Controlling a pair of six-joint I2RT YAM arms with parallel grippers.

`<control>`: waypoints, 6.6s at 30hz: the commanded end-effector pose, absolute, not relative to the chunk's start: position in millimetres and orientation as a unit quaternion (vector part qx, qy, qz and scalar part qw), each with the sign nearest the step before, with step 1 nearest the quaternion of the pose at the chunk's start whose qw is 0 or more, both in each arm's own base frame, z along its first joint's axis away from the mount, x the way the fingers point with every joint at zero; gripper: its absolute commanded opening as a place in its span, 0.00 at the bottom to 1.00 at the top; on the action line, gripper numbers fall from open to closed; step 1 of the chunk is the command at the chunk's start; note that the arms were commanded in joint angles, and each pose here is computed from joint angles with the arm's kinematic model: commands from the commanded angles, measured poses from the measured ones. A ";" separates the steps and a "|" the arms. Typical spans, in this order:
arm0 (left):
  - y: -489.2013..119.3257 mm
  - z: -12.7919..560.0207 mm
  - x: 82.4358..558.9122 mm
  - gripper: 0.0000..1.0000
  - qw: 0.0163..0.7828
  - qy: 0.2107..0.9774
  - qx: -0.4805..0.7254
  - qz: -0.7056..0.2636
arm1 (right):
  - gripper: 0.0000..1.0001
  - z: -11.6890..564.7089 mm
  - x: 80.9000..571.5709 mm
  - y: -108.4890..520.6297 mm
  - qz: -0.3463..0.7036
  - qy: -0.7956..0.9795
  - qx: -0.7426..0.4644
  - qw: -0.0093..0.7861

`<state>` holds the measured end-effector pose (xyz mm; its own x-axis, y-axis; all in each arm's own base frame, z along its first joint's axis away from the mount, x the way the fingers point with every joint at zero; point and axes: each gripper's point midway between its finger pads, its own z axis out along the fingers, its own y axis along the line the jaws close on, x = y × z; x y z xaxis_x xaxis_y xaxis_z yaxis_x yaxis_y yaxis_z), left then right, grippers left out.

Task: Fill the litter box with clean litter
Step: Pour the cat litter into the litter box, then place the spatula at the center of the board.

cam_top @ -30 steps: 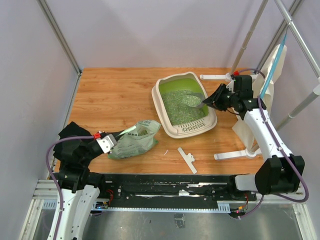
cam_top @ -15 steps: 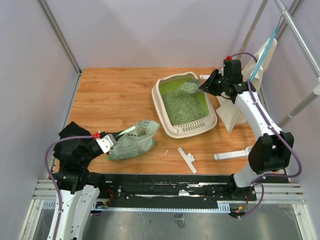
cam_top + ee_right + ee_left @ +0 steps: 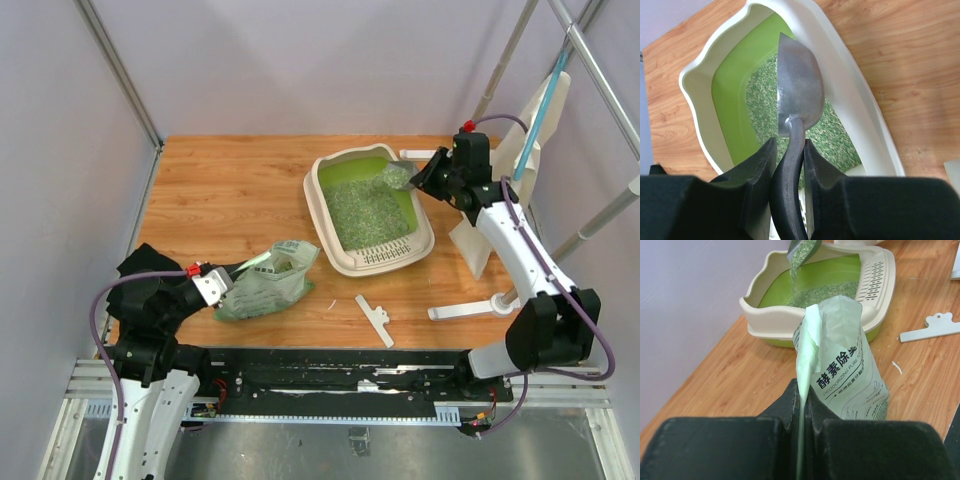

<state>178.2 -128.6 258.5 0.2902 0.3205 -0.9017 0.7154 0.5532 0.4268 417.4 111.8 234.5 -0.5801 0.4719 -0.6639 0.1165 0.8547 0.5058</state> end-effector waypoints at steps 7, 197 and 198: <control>-132.8 324.1 175.6 0.01 0.739 0.474 0.466 -0.105 | 0.01 242.3 360.0 90.8 0.177 0.863 0.148 0.449; -115.3 334.2 198.9 0.00 0.785 0.489 0.368 -0.091 | 0.67 128.3 167.2 262.9 0.258 0.907 -0.215 0.253; -115.9 334.0 198.7 0.00 0.785 0.488 0.369 -0.092 | 0.67 134.5 171.4 264.4 0.257 0.901 -0.227 0.265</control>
<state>208.8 -112.2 252.6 0.2165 0.2590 -0.9413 0.6148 0.7128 0.3375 158.1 269.9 117.6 -0.8463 -0.1894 -0.4979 -0.4418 0.7719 0.4572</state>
